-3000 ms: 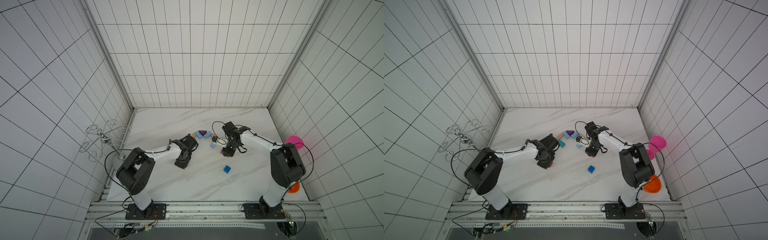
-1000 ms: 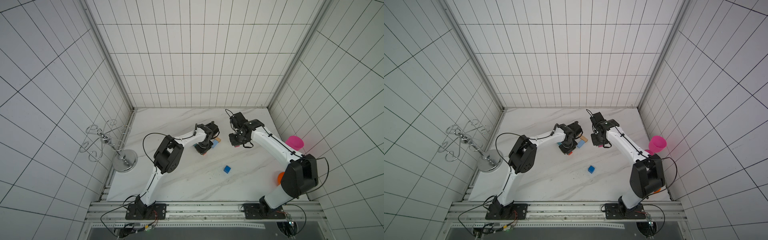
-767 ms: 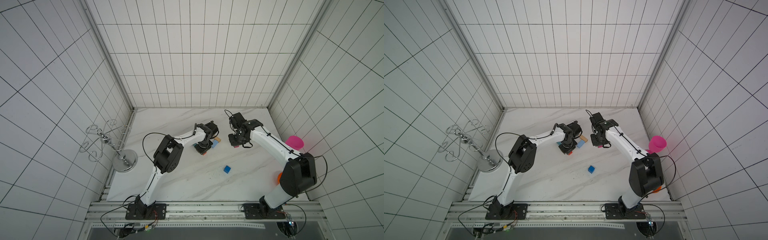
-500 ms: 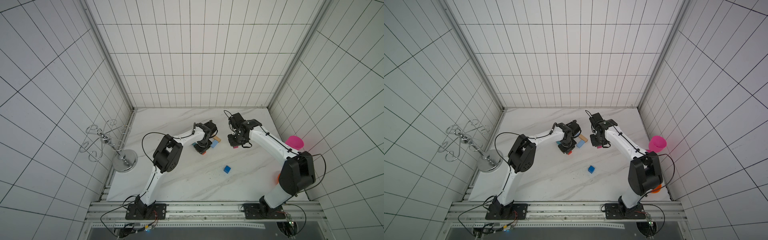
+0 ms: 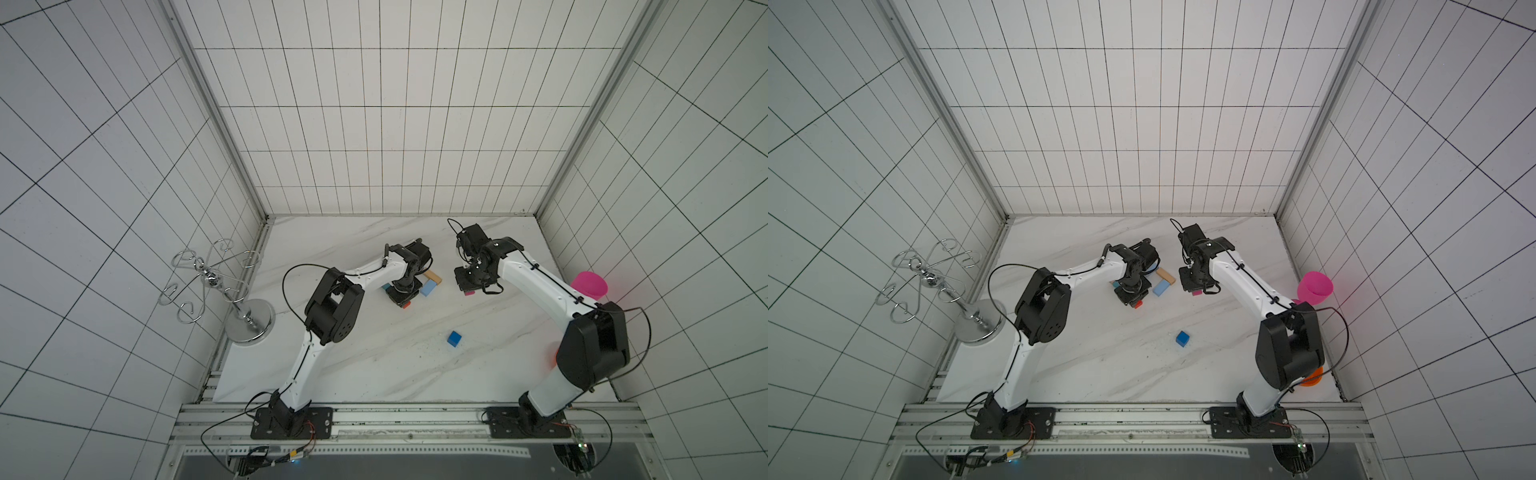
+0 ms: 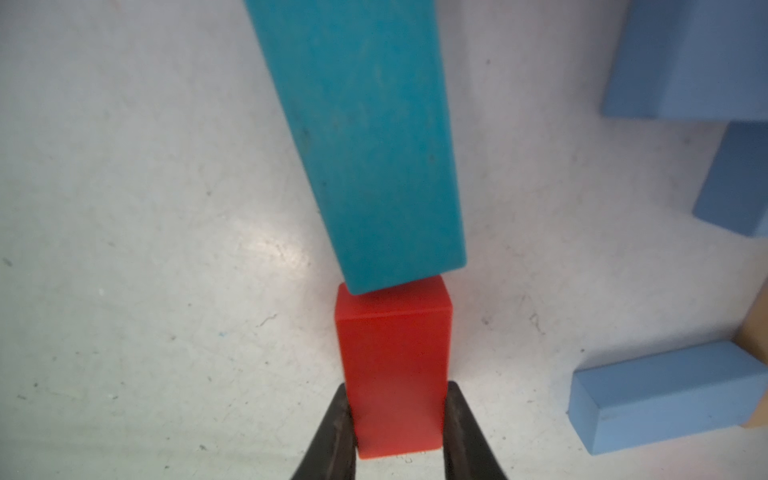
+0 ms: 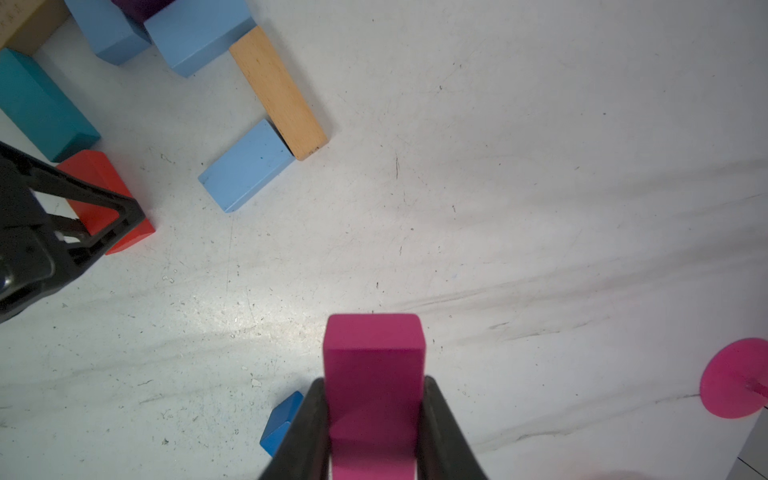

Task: Assemble a heart with building blocks
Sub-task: Assemble the building block at the center of the board.

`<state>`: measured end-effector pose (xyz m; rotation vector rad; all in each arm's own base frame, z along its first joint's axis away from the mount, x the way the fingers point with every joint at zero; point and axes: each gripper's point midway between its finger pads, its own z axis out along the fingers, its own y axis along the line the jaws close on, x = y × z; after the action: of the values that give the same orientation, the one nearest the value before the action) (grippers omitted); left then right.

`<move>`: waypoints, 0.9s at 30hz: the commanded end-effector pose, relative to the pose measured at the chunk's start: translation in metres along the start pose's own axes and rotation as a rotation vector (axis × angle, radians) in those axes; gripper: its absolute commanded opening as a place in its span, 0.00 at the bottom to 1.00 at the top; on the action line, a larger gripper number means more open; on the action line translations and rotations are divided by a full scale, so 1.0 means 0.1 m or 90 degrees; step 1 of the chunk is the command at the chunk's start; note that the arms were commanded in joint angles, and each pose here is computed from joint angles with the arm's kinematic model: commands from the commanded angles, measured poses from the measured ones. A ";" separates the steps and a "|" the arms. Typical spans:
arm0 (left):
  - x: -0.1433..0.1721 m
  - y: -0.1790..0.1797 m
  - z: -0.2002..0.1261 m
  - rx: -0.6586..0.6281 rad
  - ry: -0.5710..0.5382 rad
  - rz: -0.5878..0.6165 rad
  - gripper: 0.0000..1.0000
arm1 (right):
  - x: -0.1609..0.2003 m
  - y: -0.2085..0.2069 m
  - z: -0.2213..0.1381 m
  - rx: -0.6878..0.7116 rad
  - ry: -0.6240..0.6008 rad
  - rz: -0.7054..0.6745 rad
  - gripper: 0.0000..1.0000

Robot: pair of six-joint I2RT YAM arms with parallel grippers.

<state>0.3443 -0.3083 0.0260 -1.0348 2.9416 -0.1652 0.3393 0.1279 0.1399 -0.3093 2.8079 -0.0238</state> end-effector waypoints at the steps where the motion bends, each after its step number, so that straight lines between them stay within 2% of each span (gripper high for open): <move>1: -0.04 0.09 0.13 -0.025 -0.002 0.000 0.09 | -0.06 -0.03 -0.05 -0.002 -0.002 0.015 0.00; 6: -0.06 0.11 0.13 -0.029 -0.003 0.001 0.13 | -0.05 -0.02 -0.04 -0.007 0.001 0.015 0.00; 17: -0.10 0.14 0.10 -0.031 -0.014 0.005 0.49 | -0.03 0.00 -0.04 -0.014 0.003 0.013 0.00; 22: -0.12 0.13 0.05 -0.027 -0.022 0.015 0.59 | -0.02 0.00 -0.05 -0.014 0.002 0.012 0.00; 27: -0.18 0.06 -0.13 -0.004 -0.050 0.047 0.67 | -0.02 0.01 -0.08 -0.020 -0.003 0.014 0.00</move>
<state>0.3471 -0.2993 0.0236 -0.9671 2.9487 -0.1300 0.3376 0.1321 0.1392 -0.3148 2.8156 0.0117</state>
